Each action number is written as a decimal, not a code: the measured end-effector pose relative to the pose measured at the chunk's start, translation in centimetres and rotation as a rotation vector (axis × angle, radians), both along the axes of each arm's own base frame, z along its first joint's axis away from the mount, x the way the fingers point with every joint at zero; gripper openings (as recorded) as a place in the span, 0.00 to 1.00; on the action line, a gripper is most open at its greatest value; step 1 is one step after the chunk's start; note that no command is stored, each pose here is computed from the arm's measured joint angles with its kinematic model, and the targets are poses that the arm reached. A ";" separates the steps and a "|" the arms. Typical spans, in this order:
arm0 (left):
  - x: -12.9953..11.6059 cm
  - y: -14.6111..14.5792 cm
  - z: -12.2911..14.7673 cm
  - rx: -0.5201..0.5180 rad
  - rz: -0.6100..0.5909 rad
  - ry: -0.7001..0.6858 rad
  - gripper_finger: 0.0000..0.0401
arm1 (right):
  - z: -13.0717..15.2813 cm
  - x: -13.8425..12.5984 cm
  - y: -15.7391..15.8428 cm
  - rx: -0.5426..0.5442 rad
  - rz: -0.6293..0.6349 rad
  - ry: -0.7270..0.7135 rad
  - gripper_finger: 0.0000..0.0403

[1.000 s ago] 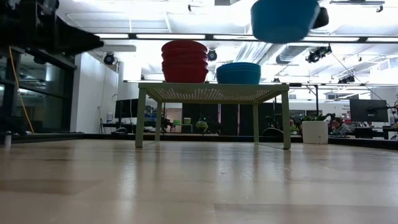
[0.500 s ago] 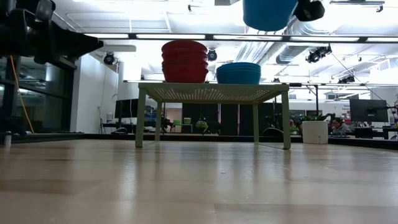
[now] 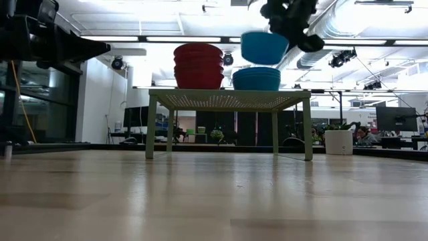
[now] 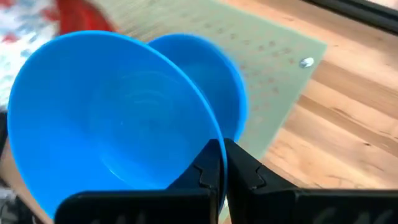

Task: Pick & Place Mini bowls
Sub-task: Stack the light blue bowl on the stacked light blue bowl on the shelf, then return to Home Position

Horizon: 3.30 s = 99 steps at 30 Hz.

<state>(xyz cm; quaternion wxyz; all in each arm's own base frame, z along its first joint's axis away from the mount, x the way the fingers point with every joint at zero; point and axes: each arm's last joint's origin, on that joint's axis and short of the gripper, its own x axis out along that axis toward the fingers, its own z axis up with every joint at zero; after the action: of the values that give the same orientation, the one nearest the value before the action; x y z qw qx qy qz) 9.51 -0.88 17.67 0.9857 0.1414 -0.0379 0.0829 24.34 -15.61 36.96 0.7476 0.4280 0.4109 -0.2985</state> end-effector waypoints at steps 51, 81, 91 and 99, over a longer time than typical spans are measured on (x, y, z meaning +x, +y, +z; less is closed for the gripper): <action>0.0 0.0 -0.1 0.001 0.000 0.004 0.24 | -3.4 3.1 -0.3 0.067 -0.167 0.141 0.20; 0.0 0.0 -0.1 0.001 0.000 0.005 0.24 | -1.5 2.1 0.0 0.073 -0.120 0.025 0.26; 0.0 0.0 -0.1 0.001 -0.001 0.005 0.24 | 2.9 -3.2 5.5 -0.222 0.097 -0.013 0.26; 0.0 0.0 -0.1 0.000 -0.001 0.004 0.24 | -1.6 -6.7 11.4 -0.370 0.144 -0.353 0.26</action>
<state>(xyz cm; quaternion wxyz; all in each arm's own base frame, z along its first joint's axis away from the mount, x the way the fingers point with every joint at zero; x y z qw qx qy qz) 9.53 -0.89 17.60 0.9858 0.1417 -0.0358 0.0822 17.65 -4.17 35.33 0.8926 0.2991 0.2417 -0.2353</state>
